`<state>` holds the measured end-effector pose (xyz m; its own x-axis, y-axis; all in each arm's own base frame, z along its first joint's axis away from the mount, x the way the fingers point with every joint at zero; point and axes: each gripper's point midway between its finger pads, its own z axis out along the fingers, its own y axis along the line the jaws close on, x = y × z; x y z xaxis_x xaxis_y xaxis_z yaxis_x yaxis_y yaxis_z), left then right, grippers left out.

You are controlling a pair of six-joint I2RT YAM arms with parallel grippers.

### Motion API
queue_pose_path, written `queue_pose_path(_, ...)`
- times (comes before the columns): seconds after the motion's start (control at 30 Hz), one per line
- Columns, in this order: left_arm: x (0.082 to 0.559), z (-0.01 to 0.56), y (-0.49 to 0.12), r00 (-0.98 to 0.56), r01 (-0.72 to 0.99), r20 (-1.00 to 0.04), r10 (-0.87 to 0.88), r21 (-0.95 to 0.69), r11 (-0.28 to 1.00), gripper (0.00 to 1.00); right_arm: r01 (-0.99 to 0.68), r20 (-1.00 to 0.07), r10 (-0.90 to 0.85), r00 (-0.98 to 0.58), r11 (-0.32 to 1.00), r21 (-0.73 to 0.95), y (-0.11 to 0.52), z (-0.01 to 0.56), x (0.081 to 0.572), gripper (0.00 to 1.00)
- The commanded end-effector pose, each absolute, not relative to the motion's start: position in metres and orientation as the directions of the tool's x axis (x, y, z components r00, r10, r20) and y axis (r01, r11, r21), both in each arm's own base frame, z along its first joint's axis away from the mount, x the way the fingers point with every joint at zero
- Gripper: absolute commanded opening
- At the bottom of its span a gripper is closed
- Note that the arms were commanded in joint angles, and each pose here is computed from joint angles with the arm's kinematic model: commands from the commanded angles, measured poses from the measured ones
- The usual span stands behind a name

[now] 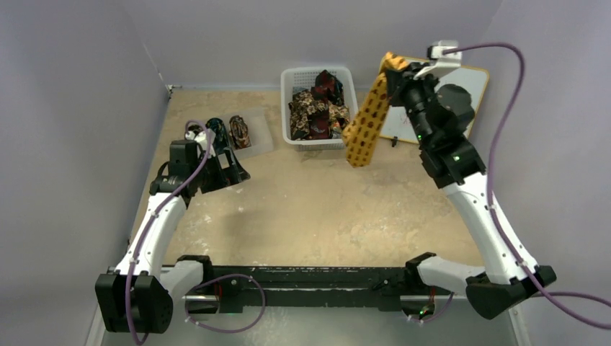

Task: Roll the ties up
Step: Place the tie at the center of the board.

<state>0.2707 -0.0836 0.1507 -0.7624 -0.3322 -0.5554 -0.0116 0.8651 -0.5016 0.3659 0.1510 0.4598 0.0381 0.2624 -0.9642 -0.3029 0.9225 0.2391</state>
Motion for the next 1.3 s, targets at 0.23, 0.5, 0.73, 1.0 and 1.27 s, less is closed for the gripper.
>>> queue_pose_path(0.23, 0.271, 0.161, -0.085, -0.739, 0.012, -0.583, -0.338, -0.513, 0.859, 1.0, -0.616, -0.997, 0.019, -0.077, 0.785, 0.063, 0.203, 0.436, 0.334, 0.0)
queue_pose_path(0.5, 0.269, 0.184, -0.055, -0.614, -0.098, -0.679, -0.403, -0.441, 0.892, 1.0, -0.663, -0.8, -0.399, -0.448, 0.749, -0.001, 0.353, 0.164, 0.277, 0.0)
queue_pose_path(0.73, 0.268, 0.183, -0.045, -0.596, -0.157, -0.682, -0.424, -0.419, 0.894, 0.99, -0.754, -0.703, -0.518, -0.486, 0.655, 0.039, 0.389, 0.085, 0.193, 0.0)
queue_pose_path(1.0, 0.268, 0.175, -0.055, -0.642, -0.122, -0.651, -0.405, -0.435, 0.892, 0.99, -0.812, -0.727, -0.469, -0.502, 0.545, 0.209, 0.414, 0.109, 0.148, 0.64)
queue_pose_path(1.27, 0.267, 0.175, -0.089, -0.7, 0.082, -0.638, -0.321, -0.518, 0.852, 1.0, -0.397, -0.765, 0.078, -0.64, 0.819, 0.415, 0.307, 0.163, 0.26, 0.81)
